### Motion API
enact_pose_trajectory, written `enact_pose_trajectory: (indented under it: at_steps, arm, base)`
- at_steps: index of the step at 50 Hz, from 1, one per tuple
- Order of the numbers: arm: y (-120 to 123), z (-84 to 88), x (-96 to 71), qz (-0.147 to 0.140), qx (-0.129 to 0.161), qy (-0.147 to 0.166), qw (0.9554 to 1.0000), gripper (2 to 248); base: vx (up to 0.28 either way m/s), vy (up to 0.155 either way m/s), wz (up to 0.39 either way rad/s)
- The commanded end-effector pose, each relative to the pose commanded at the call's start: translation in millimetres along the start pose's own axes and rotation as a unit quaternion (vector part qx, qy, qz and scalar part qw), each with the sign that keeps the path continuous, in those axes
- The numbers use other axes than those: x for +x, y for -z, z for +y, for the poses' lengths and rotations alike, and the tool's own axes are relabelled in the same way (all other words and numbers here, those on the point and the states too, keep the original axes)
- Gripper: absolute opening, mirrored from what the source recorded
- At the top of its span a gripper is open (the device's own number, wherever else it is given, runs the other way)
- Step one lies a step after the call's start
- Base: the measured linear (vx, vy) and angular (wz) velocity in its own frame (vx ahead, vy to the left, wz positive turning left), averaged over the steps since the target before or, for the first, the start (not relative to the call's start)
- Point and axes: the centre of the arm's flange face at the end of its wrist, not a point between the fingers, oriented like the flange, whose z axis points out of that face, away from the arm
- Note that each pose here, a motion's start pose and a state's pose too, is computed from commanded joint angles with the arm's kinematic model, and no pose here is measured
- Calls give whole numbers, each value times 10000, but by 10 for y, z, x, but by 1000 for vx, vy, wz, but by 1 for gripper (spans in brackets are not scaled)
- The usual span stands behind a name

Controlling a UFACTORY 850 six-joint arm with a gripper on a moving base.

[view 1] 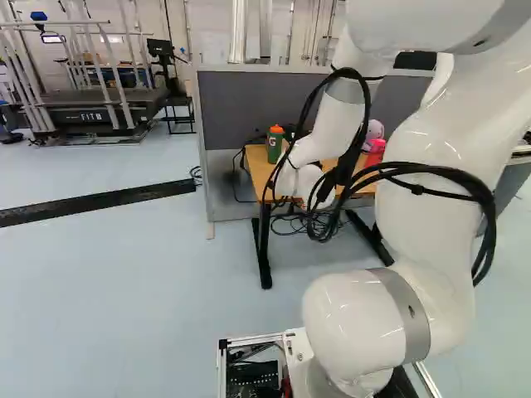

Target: Place the green cup on the table

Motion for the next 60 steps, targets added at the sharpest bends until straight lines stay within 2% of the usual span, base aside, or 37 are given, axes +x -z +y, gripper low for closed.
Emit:
enact_pose_trajectory:
  at_steps: [16,49,60]
  arm:
    - [-362,-24,-76,212,-175,-48,9996,126]
    - [-1106,-129,-390,180,-193,-27,9996,126]
    - [-1185,-137,-466,154,-196,-18,9997,129]
  base:
    - [0,0,0]
    - [0,0,0]
    - [0,0,0]
